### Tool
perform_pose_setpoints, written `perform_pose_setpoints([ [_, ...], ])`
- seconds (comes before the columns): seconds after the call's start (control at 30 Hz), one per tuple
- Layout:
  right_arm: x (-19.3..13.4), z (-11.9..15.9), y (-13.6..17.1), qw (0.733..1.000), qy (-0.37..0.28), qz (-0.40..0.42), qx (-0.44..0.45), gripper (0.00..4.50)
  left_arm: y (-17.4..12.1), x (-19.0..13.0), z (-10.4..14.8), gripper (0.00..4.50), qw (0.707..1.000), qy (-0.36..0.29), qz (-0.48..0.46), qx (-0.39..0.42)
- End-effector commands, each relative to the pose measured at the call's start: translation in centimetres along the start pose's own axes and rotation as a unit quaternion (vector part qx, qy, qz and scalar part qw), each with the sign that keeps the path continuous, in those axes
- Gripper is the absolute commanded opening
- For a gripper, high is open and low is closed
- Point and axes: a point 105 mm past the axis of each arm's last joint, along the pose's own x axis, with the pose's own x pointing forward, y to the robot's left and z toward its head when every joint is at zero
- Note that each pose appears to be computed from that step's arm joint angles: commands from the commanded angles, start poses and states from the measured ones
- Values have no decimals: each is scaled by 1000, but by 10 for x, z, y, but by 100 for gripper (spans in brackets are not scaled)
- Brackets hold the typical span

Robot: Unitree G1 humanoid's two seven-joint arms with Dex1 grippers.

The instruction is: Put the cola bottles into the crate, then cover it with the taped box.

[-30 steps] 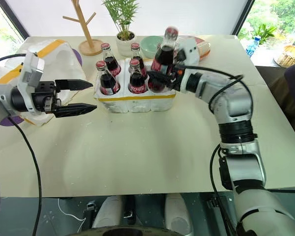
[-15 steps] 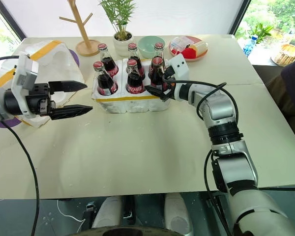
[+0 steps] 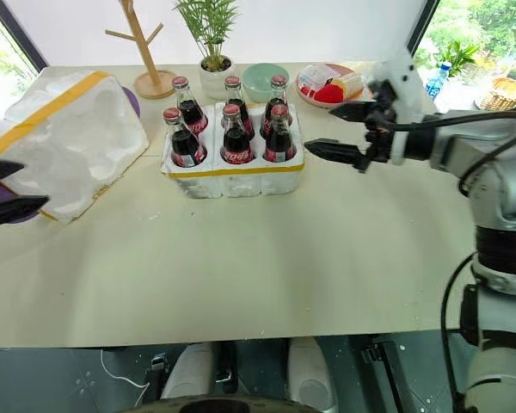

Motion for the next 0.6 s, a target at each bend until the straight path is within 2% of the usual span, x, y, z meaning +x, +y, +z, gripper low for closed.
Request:
perform_pose_setpoints([
  [0.03, -10, 24, 18, 998, -37, 47, -29, 448, 27, -35, 3, 450, 996, 44, 69, 45],
  [0.13, -12, 37, 35, 991, -70, 110, -25, 448, 54, -44, -10, 450, 988, 96, 108, 45],
  [0.27, -26, 59, 64, 968, -133, 212, -26, 448, 74, -40, -20, 450, 983, 145, 111, 31],
  [0.4, -27, 69, 65, 966, -150, 208, -13, 448, 86, -26, -32, 450, 976, 190, 104, 30],
  [0.6, -28, 60, 72, 970, -134, 200, -21, 448, 98, 10, -45, 450, 973, 212, 86, 17],
])
